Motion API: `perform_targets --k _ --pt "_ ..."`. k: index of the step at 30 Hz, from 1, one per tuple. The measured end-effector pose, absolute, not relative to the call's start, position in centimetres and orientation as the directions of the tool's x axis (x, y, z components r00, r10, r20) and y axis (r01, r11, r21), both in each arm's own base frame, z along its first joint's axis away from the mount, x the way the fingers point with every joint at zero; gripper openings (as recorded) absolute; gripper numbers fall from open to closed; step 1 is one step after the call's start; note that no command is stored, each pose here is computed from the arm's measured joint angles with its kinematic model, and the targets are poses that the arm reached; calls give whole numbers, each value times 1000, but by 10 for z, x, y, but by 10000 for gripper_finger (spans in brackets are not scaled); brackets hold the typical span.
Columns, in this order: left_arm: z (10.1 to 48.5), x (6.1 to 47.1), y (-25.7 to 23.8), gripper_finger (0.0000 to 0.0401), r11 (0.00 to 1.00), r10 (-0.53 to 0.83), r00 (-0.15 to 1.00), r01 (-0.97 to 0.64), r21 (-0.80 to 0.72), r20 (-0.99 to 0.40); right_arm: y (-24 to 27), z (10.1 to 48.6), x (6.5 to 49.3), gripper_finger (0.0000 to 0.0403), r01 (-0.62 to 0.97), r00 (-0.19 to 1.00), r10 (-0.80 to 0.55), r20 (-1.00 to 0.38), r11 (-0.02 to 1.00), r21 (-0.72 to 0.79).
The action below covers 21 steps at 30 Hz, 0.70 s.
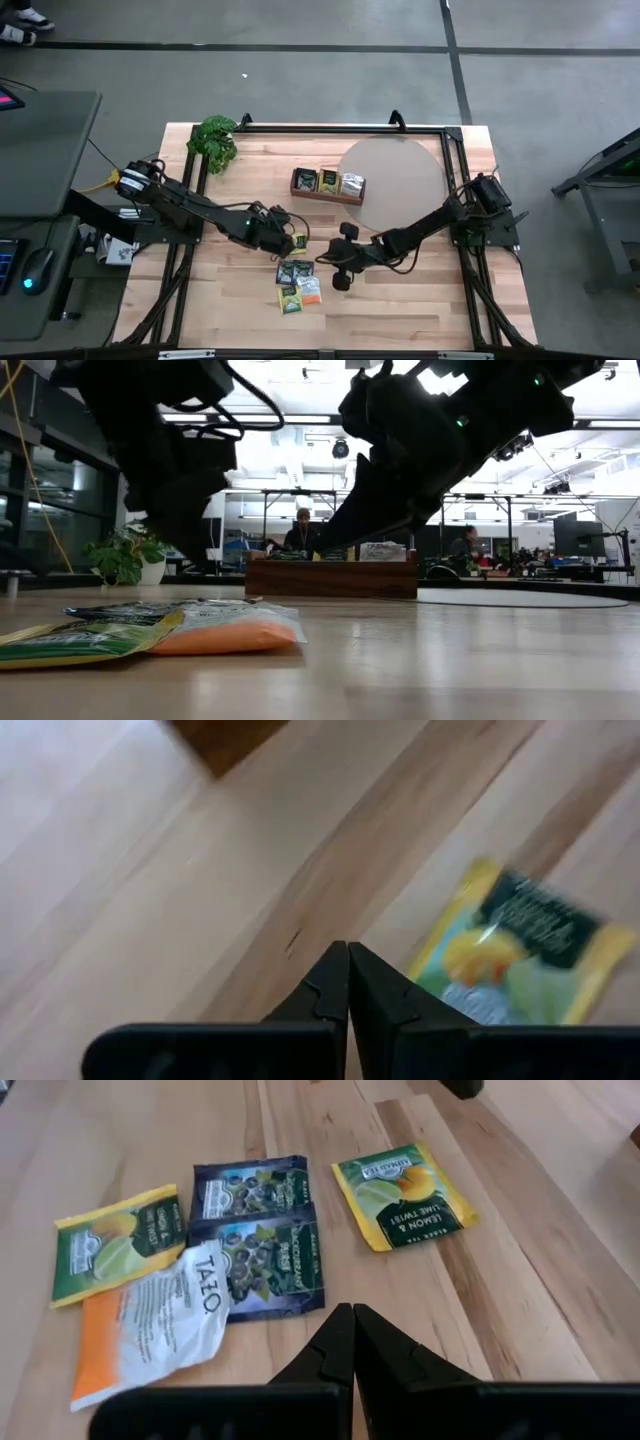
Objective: Pick & Place Tea
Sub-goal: Put the yellow tea bag into the middle section of the wooden organizer
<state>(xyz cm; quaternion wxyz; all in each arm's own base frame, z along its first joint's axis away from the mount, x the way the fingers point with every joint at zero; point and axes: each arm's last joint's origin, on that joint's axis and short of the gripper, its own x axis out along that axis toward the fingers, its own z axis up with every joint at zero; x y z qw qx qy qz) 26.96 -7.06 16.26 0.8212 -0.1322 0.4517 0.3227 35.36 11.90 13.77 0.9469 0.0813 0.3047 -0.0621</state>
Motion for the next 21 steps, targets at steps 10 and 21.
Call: perform_targets --k 10,21 --pt "141 260 -73 0 816 361 573 -576 -49 -736 124 135 350 0 154 789 -61 -612 983 100" --pt "117 220 -85 0 889 227 768 -415 -194 -599 128 135 348 0 158 792 -74 -607 984 86"
